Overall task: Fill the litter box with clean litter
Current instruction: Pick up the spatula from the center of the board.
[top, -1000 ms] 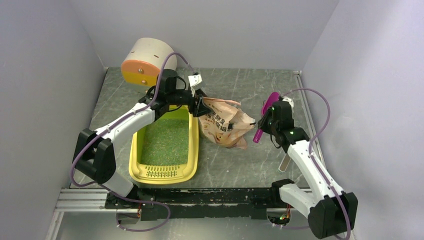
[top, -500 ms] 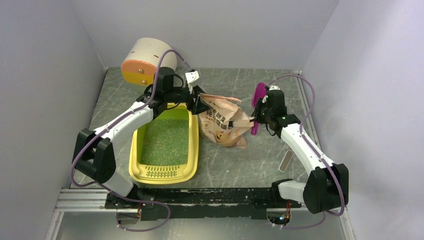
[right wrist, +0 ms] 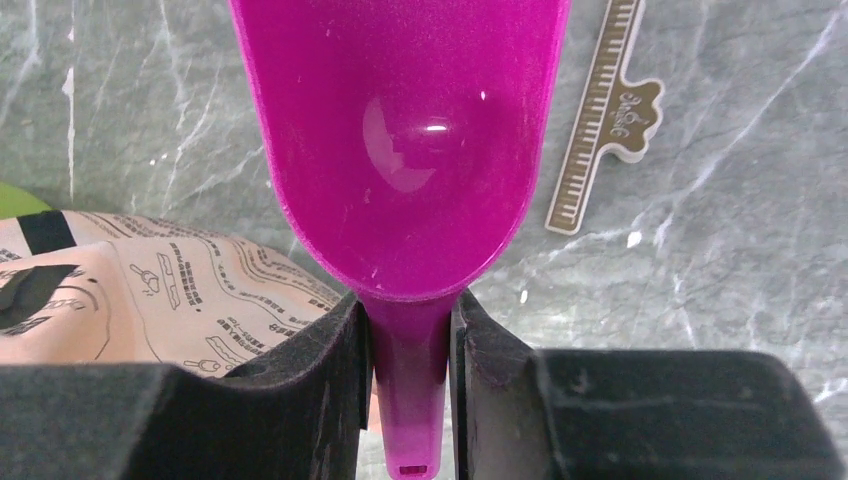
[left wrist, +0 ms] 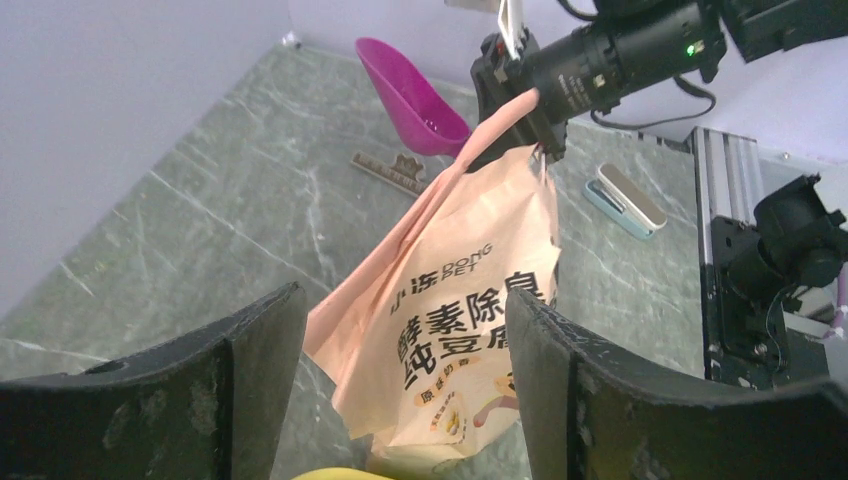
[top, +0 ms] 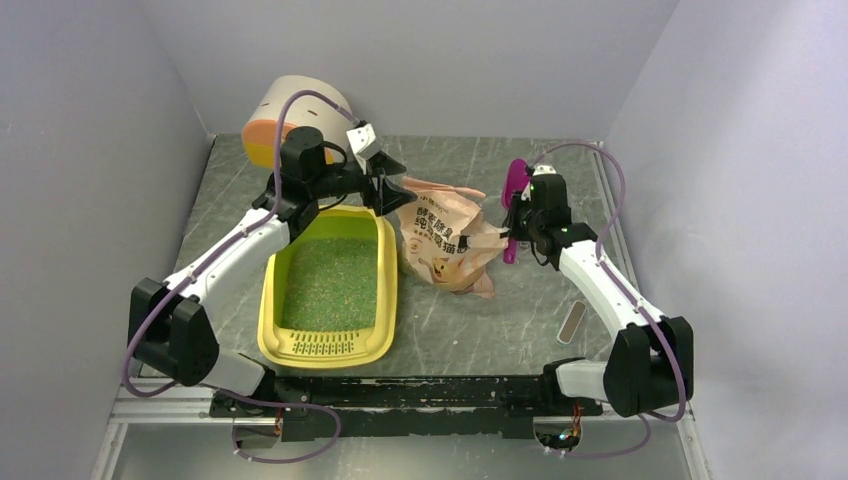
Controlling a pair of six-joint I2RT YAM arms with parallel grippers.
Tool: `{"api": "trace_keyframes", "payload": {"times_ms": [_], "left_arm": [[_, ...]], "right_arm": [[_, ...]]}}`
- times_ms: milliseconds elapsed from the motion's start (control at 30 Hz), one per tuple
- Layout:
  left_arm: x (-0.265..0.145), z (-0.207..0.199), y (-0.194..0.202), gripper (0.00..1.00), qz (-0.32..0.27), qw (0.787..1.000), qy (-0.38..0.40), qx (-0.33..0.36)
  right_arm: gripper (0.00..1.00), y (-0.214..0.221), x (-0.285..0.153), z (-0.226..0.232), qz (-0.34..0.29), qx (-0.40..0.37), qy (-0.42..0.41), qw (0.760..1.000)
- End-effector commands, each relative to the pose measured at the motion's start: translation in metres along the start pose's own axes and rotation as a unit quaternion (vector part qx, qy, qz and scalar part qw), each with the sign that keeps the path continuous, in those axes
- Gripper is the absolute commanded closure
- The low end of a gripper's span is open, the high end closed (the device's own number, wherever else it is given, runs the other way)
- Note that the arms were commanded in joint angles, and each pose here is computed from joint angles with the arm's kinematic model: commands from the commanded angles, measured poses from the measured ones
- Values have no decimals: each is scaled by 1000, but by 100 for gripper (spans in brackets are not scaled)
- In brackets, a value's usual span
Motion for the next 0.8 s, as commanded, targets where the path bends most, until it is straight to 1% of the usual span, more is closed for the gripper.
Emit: {"api": "trace_keyframes", "payload": {"times_ms": [0, 133, 200, 367, 467, 533, 667, 767], "left_arm": [[-6, 4, -21, 23, -37, 999, -18, 7], [-5, 6, -19, 23, -37, 999, -18, 1], [-4, 6, -18, 24, -35, 999, -18, -2], [-4, 5, -17, 23, -33, 999, -17, -11], [-5, 4, -17, 23, -30, 999, -20, -14], [-7, 3, -17, 23, -31, 999, -22, -16], [-7, 3, -18, 23, -31, 999, -27, -26], [-8, 4, -20, 24, -27, 998, -37, -42]], "right_arm": [[93, -29, -2, 4, -50, -3, 15, 999], [92, -29, -2, 4, -58, -3, 7, 998], [92, -30, 0, -1, -59, 8, 22, 998], [92, -38, 7, -27, -61, 32, 117, 991], [92, -51, 4, -33, -71, 34, 114, 990], [91, -60, -2, -31, -88, 34, 94, 991], [91, -68, -12, -28, -99, 34, 79, 991], [92, -82, -33, -25, -121, 26, 83, 989]]}}
Point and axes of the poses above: each gripper's point midway between its finger pads, its own x axis out along the fingers, its own z axis along the line the jaws close on, y = z × x, the point moved 5 cm from there along -x, back along the fingers, and after that the axes turned 13 degrees about x, right-handed, at the moved point
